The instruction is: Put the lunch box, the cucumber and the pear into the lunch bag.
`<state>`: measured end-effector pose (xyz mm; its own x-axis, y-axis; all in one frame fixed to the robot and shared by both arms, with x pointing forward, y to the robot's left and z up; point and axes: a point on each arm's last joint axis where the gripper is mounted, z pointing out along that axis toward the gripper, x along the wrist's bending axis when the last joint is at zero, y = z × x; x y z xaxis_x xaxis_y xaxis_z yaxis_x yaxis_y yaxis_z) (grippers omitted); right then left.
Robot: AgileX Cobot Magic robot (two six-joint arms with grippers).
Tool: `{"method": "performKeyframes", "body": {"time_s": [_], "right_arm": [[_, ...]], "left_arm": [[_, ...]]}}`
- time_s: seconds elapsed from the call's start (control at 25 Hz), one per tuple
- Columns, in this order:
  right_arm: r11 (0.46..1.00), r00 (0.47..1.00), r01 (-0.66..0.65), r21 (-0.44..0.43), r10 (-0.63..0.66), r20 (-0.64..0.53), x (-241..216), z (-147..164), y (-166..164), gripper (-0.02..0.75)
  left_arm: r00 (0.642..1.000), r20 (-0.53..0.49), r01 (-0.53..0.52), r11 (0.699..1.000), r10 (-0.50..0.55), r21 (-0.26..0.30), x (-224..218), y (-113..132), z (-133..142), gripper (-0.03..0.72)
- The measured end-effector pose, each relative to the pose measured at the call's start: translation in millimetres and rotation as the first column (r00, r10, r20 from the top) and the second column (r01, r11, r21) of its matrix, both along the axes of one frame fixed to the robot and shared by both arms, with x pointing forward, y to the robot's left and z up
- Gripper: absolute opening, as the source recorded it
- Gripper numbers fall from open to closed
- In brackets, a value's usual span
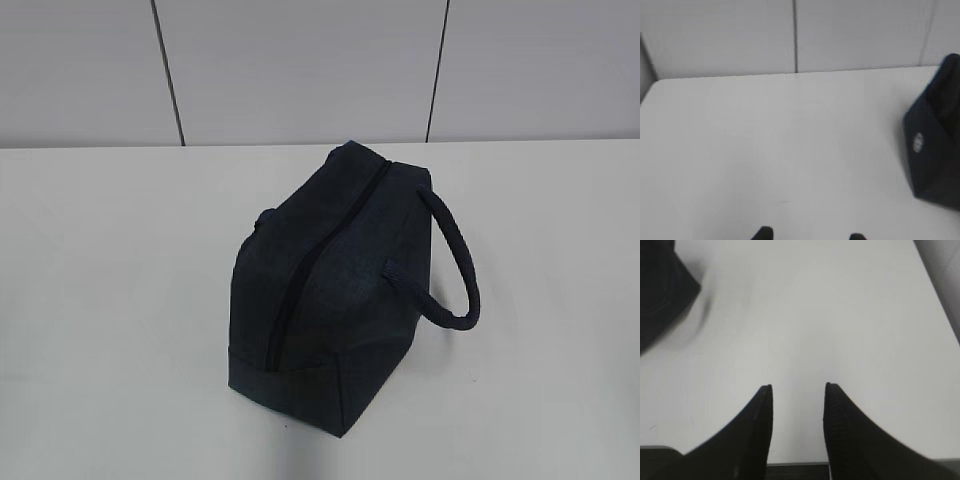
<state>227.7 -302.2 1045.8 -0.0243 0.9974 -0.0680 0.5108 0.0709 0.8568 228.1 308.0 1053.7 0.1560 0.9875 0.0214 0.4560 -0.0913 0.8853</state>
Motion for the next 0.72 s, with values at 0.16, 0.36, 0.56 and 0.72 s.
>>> {"method": "performKeyframes", "body": {"time_s": [0.16,0.36,0.56,0.72], "right_arm": [[0.995,0.995,0.101,0.001,-0.101,0.000,-0.2,0.0,1.1,0.279],[0.995,0.995,0.104,0.001,-0.104,0.000,-0.2,0.0,1.1,0.279],[0.995,0.995,0.104,0.001,-0.104,0.000,-0.2,0.0,1.1,0.279],[0.995,0.995,0.104,0.001,-0.104,0.000,-0.2,0.0,1.1,0.279]], "left_arm": [[0.988,0.000,-0.153,0.988,0.153,0.000,-1.1,-1.7,0.0,0.288],[0.984,0.000,-0.178,0.984,0.178,0.001,-1.3,-2.0,0.0,0.287],[0.984,0.000,-0.179,0.984,0.179,0.000,-1.3,-2.1,0.0,0.262],[0.984,0.000,-0.179,0.984,0.179,0.000,-1.3,-2.1,0.0,0.251]]}}
